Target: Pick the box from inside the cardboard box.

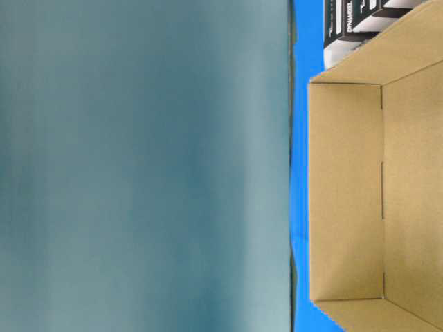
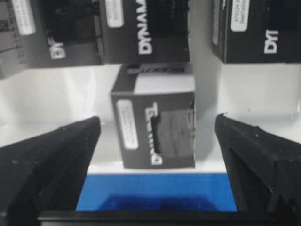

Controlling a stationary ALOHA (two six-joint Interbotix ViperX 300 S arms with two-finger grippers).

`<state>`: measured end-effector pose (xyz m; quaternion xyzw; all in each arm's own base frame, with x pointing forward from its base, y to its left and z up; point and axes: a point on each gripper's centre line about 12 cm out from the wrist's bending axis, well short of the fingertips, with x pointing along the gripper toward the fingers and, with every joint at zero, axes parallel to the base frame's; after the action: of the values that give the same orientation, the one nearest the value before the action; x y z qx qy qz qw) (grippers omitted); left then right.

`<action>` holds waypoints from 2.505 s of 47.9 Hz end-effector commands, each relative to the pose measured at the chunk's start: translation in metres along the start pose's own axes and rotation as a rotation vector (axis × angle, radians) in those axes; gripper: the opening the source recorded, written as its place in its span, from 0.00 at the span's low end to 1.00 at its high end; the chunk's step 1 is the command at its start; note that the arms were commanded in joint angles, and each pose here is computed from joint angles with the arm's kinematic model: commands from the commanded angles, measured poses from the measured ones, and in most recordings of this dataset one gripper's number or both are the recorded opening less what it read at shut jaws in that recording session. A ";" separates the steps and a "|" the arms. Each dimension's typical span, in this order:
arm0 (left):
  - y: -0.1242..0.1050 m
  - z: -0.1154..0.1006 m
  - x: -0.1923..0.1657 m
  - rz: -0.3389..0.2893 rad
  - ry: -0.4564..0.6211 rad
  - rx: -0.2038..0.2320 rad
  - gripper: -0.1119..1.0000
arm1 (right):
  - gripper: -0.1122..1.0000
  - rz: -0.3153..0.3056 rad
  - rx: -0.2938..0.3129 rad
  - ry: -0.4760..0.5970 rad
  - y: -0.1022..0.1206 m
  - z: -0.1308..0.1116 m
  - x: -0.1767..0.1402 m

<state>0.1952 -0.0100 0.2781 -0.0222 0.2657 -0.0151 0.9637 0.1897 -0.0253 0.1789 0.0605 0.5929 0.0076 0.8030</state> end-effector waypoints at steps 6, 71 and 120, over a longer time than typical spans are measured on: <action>-0.001 0.012 -0.003 -0.002 -0.032 0.005 0.06 | 0.99 -0.013 0.019 -0.144 0.004 0.016 -0.048; -0.003 0.046 -0.032 -0.024 -0.364 0.016 0.06 | 0.99 -0.085 -0.014 -1.086 0.020 0.033 -0.163; -0.004 0.057 -0.047 -0.034 -0.508 0.015 0.06 | 0.99 -0.049 0.008 -1.182 0.023 0.040 -0.165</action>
<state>0.1836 -0.0099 0.3433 -0.0239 0.0259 -0.0261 0.9990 0.1784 -0.0200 0.3469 0.0383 0.0523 -0.0490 0.9967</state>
